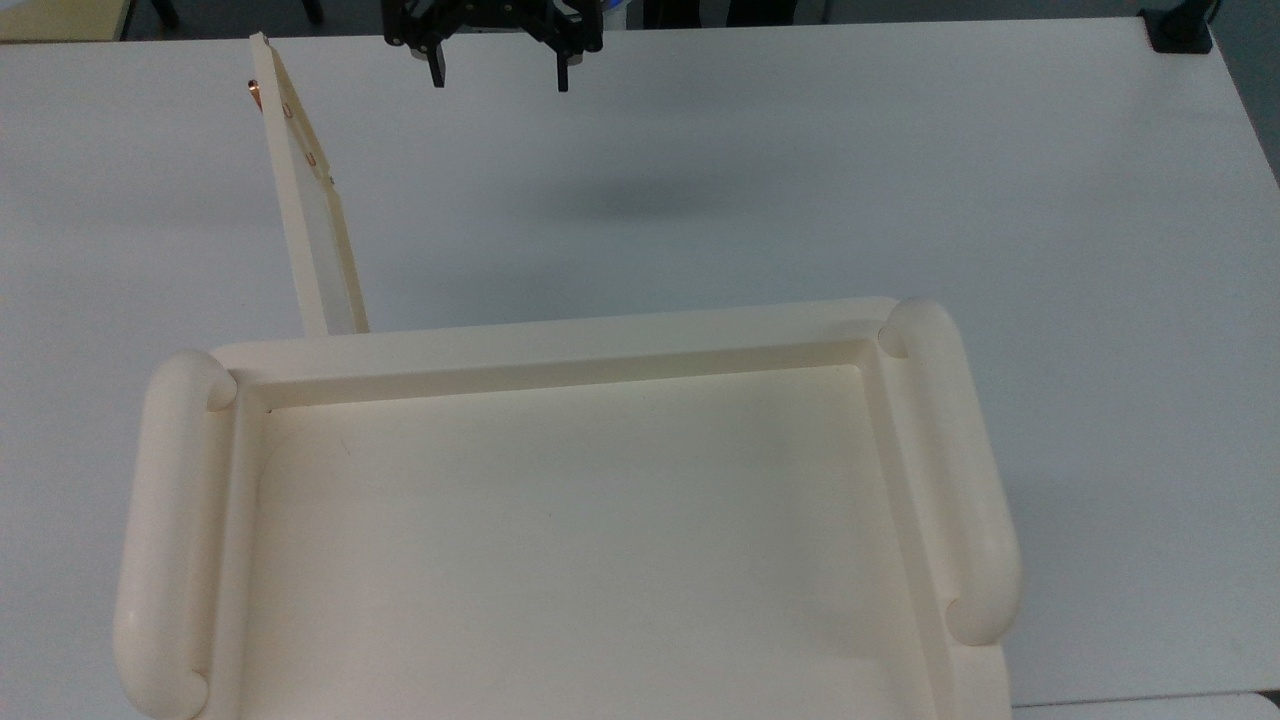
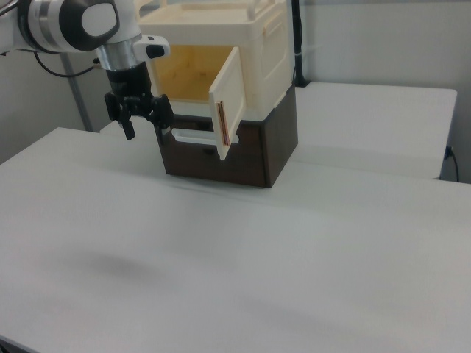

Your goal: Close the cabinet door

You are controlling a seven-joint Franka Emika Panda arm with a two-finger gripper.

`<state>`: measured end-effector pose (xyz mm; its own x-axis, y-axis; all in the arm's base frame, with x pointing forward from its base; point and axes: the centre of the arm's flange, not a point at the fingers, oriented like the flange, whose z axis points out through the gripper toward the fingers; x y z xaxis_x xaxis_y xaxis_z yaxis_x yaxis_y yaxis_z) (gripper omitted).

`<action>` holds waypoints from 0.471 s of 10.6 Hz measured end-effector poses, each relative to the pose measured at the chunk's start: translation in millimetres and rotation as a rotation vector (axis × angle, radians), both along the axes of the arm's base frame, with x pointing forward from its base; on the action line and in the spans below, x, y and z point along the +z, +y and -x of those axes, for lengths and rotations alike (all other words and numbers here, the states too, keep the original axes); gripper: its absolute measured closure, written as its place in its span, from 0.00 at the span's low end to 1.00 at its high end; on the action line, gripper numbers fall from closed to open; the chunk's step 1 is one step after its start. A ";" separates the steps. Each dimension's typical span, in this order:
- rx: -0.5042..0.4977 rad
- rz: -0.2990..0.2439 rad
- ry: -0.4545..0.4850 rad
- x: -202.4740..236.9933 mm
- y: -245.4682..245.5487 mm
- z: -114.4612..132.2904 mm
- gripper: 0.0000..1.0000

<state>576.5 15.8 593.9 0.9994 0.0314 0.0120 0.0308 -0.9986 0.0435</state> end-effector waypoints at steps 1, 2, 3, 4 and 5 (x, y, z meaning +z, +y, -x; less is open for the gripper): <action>-0.002 0.000 0.000 0.0 -1.2 0.0 0.00; -0.005 0.000 0.000 0.0 -3.2 -0.1 0.00; -0.006 0.000 0.000 0.0 -4.9 -0.1 0.06; -0.007 0.000 0.000 0.0 -5.4 -0.1 0.22; -0.007 0.000 0.000 0.0 -5.3 -0.1 0.40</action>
<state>576.6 10.5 593.9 0.9996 0.0248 0.0119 0.0243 -0.9988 0.0437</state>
